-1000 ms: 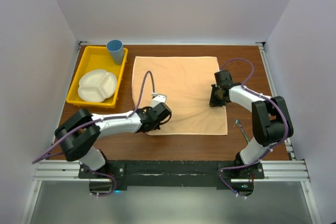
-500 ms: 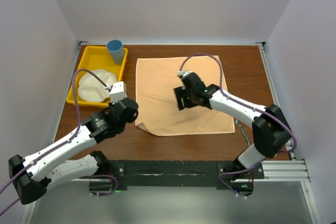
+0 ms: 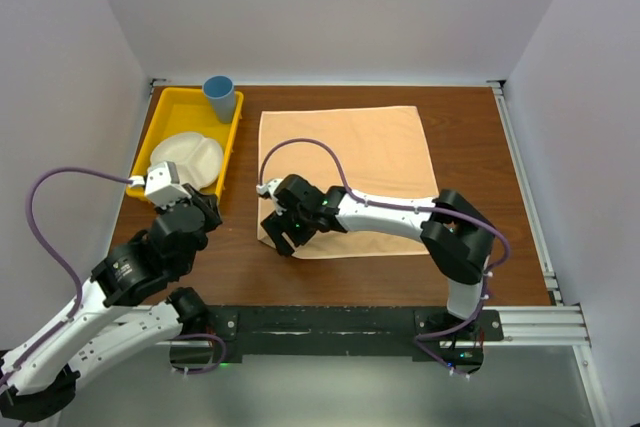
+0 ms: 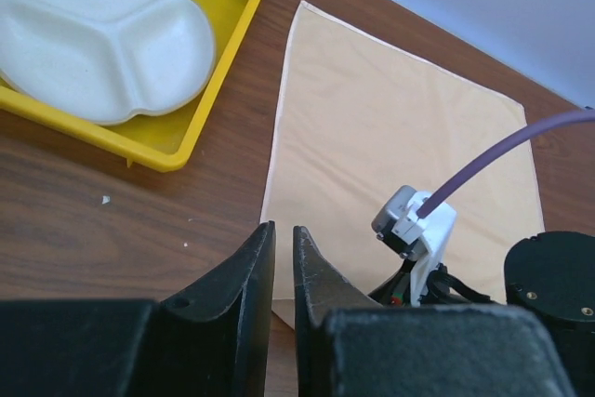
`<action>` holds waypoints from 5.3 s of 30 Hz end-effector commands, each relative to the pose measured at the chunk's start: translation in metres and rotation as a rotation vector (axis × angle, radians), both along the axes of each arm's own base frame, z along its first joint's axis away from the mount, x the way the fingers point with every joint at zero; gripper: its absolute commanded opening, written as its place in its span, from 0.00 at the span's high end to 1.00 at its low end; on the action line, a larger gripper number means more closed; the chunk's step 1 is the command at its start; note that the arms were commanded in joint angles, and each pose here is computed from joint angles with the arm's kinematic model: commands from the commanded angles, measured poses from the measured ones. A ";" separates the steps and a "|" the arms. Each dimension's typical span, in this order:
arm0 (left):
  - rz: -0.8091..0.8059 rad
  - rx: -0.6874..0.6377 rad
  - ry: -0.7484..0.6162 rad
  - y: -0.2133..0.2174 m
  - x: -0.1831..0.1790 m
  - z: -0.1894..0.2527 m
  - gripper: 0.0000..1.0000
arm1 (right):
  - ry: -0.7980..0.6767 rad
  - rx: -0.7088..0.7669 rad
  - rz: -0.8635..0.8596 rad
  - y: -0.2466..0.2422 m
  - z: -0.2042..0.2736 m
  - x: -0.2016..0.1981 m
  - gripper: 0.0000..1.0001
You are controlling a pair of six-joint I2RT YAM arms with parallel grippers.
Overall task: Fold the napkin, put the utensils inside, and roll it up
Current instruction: Fold the napkin
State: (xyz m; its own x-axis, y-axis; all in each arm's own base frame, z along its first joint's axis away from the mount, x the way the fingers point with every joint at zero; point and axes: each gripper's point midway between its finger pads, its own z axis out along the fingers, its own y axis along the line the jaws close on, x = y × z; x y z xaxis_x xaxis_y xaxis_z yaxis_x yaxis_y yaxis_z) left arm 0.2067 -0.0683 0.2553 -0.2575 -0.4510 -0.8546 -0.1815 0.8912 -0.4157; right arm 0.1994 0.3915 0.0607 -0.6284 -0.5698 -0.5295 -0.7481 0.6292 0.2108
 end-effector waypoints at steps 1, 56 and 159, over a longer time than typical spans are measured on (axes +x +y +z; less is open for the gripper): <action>0.038 0.002 -0.008 0.008 0.000 0.008 0.82 | -0.028 0.110 0.071 0.039 0.025 0.000 0.25; -0.457 0.071 0.065 -0.162 0.077 -0.032 0.65 | -0.124 0.274 -0.798 -0.268 0.038 0.388 1.00; -0.263 0.014 0.165 -0.141 0.433 -0.167 1.00 | 0.292 -0.251 -1.294 -0.361 -0.009 0.039 0.77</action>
State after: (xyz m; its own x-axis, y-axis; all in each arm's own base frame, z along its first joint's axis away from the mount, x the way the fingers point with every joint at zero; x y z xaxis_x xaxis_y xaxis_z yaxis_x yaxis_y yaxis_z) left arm 0.6314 -0.2104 0.0519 -0.5280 -0.3671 -0.7658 -0.0419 0.9119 -0.4083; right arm 0.2370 0.0440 0.0178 -0.8649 0.4510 -0.2204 0.4434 0.8922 0.0859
